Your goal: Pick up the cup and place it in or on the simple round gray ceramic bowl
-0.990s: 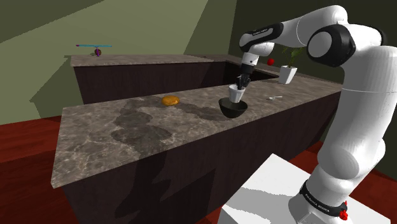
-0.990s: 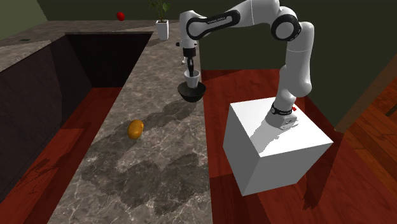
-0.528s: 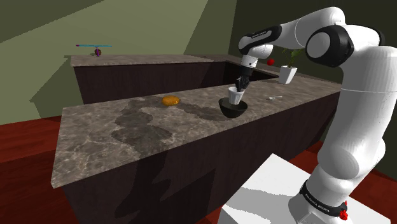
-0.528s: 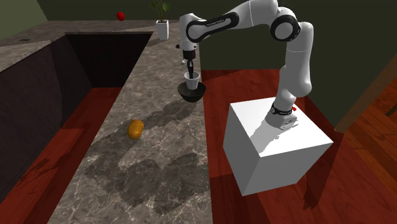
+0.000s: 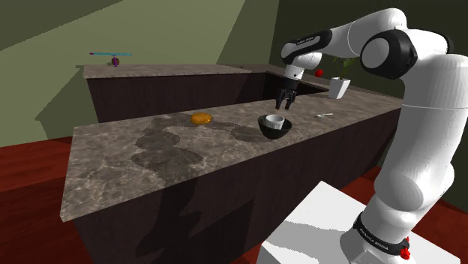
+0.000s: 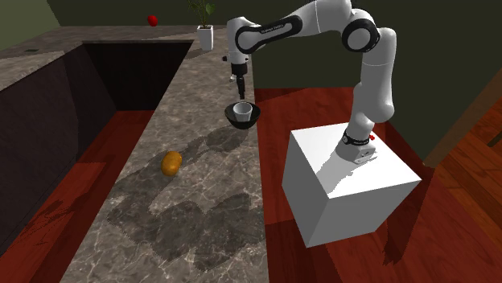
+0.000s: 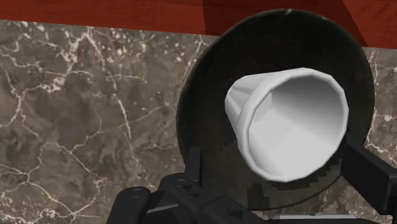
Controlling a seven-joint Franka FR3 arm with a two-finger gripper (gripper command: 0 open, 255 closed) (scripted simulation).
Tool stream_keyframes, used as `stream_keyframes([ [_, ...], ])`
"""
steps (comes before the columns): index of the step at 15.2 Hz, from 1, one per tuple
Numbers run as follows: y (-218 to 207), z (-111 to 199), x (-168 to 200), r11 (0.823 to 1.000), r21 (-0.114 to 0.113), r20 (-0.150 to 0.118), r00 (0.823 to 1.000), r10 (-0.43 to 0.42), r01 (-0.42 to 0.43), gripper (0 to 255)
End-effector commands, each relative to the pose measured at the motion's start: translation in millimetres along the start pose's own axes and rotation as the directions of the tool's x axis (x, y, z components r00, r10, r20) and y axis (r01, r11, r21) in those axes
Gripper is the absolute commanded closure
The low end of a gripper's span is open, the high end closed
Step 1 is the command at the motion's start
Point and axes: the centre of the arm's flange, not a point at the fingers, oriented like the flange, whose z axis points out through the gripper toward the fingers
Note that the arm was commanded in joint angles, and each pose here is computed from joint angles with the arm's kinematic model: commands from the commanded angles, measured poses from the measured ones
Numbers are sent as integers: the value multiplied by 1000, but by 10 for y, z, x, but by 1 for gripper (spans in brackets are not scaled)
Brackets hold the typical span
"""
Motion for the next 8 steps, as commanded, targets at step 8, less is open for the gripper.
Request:
stream_keyframes([
  [8,0,-500,0,1000,0,0,1000,0,0,0],
])
